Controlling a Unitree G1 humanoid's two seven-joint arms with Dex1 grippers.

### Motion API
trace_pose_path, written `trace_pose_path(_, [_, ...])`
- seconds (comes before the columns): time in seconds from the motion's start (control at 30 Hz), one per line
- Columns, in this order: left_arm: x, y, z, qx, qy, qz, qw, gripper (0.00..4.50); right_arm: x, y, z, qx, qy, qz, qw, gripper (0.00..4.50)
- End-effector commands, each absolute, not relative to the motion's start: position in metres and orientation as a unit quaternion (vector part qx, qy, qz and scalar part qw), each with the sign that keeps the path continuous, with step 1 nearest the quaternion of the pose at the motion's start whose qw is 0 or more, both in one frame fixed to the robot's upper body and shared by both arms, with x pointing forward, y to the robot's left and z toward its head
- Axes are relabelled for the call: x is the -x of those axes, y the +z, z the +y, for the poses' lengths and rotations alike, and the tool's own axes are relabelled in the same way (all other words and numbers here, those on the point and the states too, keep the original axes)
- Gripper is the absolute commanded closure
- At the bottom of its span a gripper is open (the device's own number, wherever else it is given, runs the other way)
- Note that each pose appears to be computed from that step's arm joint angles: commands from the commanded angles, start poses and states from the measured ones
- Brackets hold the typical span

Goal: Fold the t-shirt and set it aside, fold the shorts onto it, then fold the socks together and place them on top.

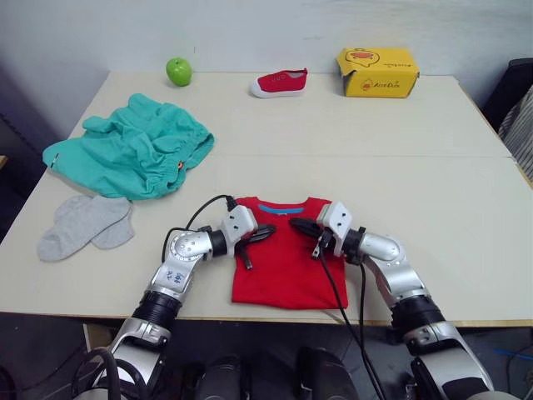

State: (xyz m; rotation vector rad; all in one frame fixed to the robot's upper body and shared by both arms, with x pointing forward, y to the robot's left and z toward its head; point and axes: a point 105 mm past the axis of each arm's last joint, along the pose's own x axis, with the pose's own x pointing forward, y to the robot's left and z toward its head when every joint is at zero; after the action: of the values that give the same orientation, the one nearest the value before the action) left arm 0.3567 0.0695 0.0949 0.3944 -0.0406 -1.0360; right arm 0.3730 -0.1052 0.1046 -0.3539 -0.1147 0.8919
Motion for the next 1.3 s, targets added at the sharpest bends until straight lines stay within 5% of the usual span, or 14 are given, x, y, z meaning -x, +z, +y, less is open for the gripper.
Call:
trace_pose_path(0.03, [-0.355,0.073,0.079,-0.18,-0.475,0.027,0.861,4.44,-0.387,0.099,-0.142,0.176,0.369,-0.031,0.912,4.5])
trace_pose_path(0.3, [-0.347,0.07,0.077,-0.166,-0.479,0.015,0.862,4.44,-0.4,0.111,-0.196,0.161,0.289,-0.034,0.943,4.5])
trace_pose_path(0.4, [-0.343,0.079,0.073,-0.188,-0.495,-0.028,0.848,4.48,-0.378,0.124,-0.206,0.041,0.358,-0.006,0.933,4.33])
trace_pose_path(0.57, [-0.338,0.101,0.076,-0.186,-0.514,-0.089,0.833,4.5,-0.331,0.144,-0.223,-0.1,0.418,0.1,0.897,2.86])
trace_pose_path(0.83, [-0.308,0.115,0.079,-0.12,-0.601,-0.102,0.784,4.5,-0.27,0.117,-0.203,-0.284,0.4,0.376,0.786,0.03])
trace_pose_path(0.97, [-0.3,0.104,0.083,-0.131,-0.617,-0.08,0.772,4.5,-0.266,0.1,-0.177,-0.269,0.393,0.445,0.758,0.03])
trace_pose_path(1.2, [-0.296,0.088,0.088,-0.131,-0.625,-0.059,0.767,4.5,-0.279,0.085,-0.129,-0.259,0.413,0.438,0.755,0.03])
trace_pose_path(1.3, [-0.297,0.083,0.091,-0.126,-0.62,-0.052,0.773,4.5,-0.292,0.087,-0.114,-0.265,0.414,0.407,0.77,0.69])
